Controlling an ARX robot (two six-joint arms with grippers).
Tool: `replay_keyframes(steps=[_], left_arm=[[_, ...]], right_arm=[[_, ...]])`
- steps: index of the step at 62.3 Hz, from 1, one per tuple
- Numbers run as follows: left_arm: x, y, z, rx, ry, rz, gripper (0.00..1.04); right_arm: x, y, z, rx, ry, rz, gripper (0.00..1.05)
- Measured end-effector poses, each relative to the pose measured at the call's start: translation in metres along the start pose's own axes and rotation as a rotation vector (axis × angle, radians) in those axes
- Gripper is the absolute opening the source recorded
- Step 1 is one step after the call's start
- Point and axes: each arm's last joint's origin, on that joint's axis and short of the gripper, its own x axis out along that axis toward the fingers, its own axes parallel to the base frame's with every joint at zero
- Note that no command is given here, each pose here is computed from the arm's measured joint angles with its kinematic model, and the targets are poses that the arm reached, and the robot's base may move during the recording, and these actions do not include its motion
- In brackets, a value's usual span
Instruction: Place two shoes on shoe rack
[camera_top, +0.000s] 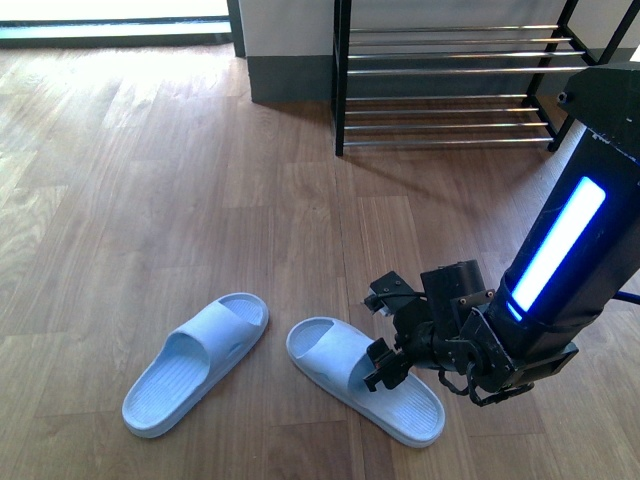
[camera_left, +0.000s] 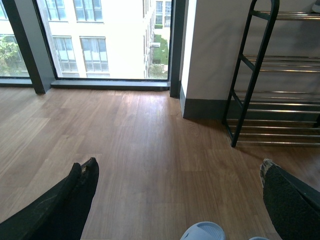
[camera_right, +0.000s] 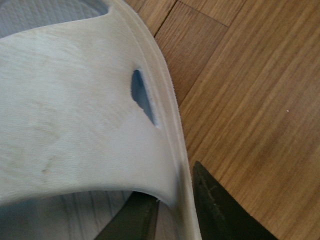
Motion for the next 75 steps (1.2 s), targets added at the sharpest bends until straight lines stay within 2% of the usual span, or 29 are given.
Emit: replay_keyframes(steps=[4, 18, 27, 33, 39, 56, 64, 75], left_arm=[[0.000, 0.000, 0.000, 0.000, 0.000, 0.000, 0.95], [0.000, 0.000, 0.000, 0.000, 0.000, 0.000, 0.95], [0.000, 0.000, 0.000, 0.000, 0.000, 0.000, 0.95], [0.000, 0.000, 0.000, 0.000, 0.000, 0.000, 0.95], [0.000, 0.000, 0.000, 0.000, 0.000, 0.000, 0.95], [0.000, 0.000, 0.000, 0.000, 0.000, 0.000, 0.95], [0.000, 0.000, 0.000, 0.000, 0.000, 0.000, 0.95], [0.000, 0.000, 0.000, 0.000, 0.000, 0.000, 0.95]], right_arm=[[-0.005, -0.005, 0.002, 0.014, -0.008, -0.008, 0.01], [-0.041, -0.022, 0.025, 0.098, -0.114, -0.110, 0.02], [-0.089, -0.037, 0.052, 0.188, -0.228, -0.250, 0.02], [-0.134, -0.037, 0.066, 0.240, -0.315, -0.336, 0.02], [-0.198, -0.025, 0.071, 0.284, -0.370, -0.363, 0.02], [-0.329, 0.011, 0.064, 0.361, -0.475, -0.384, 0.02], [-0.368, 0.029, 0.056, 0.368, -0.514, -0.393, 0.02], [-0.385, 0.033, 0.059, 0.360, -0.585, -0.406, 0.02]])
